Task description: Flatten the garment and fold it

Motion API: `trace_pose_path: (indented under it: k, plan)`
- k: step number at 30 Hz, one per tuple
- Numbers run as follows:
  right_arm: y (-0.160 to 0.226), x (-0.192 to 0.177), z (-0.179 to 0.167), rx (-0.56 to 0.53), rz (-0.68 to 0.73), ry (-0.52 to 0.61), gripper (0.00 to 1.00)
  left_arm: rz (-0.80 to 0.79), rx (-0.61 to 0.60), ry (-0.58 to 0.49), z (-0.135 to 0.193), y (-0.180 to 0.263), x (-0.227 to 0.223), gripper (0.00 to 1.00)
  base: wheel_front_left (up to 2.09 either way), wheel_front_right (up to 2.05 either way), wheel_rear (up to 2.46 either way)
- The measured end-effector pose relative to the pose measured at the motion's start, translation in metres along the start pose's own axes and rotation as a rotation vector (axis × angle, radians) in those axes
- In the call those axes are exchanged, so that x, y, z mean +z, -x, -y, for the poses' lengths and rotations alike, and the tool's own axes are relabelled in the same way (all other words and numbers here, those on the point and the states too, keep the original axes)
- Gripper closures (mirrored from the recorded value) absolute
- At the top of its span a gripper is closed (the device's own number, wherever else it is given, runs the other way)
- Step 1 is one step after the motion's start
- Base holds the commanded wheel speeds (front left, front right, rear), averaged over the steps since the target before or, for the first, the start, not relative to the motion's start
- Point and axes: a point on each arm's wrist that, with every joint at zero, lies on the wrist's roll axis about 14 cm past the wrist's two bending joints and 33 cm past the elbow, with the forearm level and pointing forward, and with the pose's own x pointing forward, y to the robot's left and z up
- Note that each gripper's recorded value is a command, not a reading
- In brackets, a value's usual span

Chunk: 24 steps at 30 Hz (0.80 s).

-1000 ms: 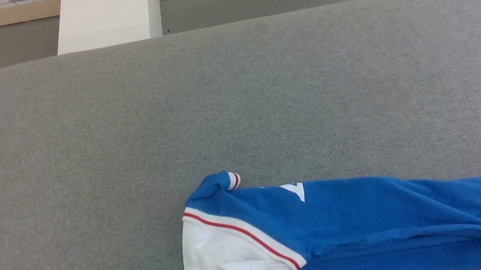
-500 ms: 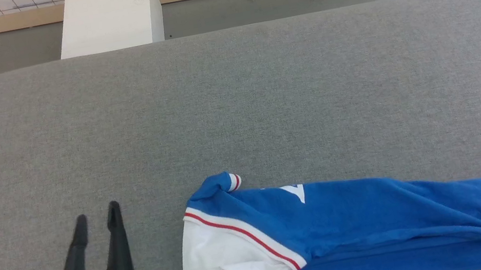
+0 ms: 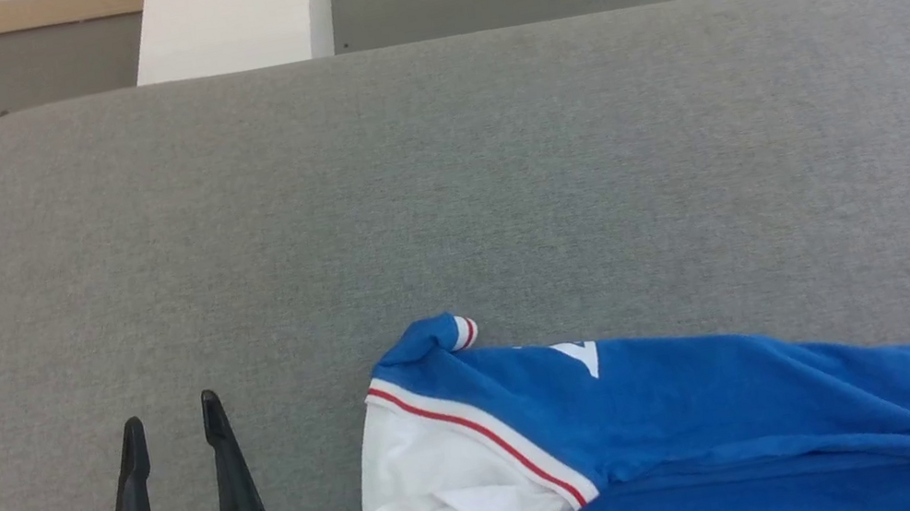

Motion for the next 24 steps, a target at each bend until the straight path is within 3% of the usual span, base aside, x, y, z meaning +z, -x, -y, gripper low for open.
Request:
trace_pose_path:
  k: [6, 14, 15, 16, 17, 18, 24]
  plan:
    - [-0.011, -0.023, 0.0, -0.011, -0.108, 0.018, 0.0, -0.004, 0.022, -0.046, -0.013, 0.003, -0.002, 0.0, 0.0, 0.0, 0.0]
    - [-0.024, -0.026, 0.001, -0.01, -0.138, 0.028, 0.0, -0.04, 0.014, -0.086, -0.017, 0.009, -0.014, 0.0, 0.0, 0.0, 0.0]
    - [-0.025, -0.026, 0.0, -0.007, -0.141, 0.027, 0.09, -0.045, 0.012, -0.084, -0.017, 0.009, -0.016, 0.0, 0.0, 0.0, 0.0]
    - [-0.027, -0.026, 0.0, -0.004, -0.146, 0.027, 0.56, -0.05, 0.011, -0.082, -0.017, 0.009, -0.017, 0.0, 0.0, 0.0, 0.0]
    - [-0.028, -0.026, 0.0, -0.002, -0.149, 0.023, 0.72, -0.052, 0.011, -0.079, -0.017, 0.009, -0.018, 0.0, 0.0, 0.0, 0.0]
    - [-0.028, -0.026, 0.0, -0.002, -0.15, 0.023, 1.0, -0.053, 0.01, -0.077, -0.017, 0.009, -0.018, 0.0, 0.0, 0.0, 0.0]
    - [-0.032, -0.02, -0.001, 0.004, -0.144, 0.04, 1.0, -0.063, 0.009, -0.066, -0.016, 0.007, -0.023, 0.0, 0.0, 0.0, 0.0]
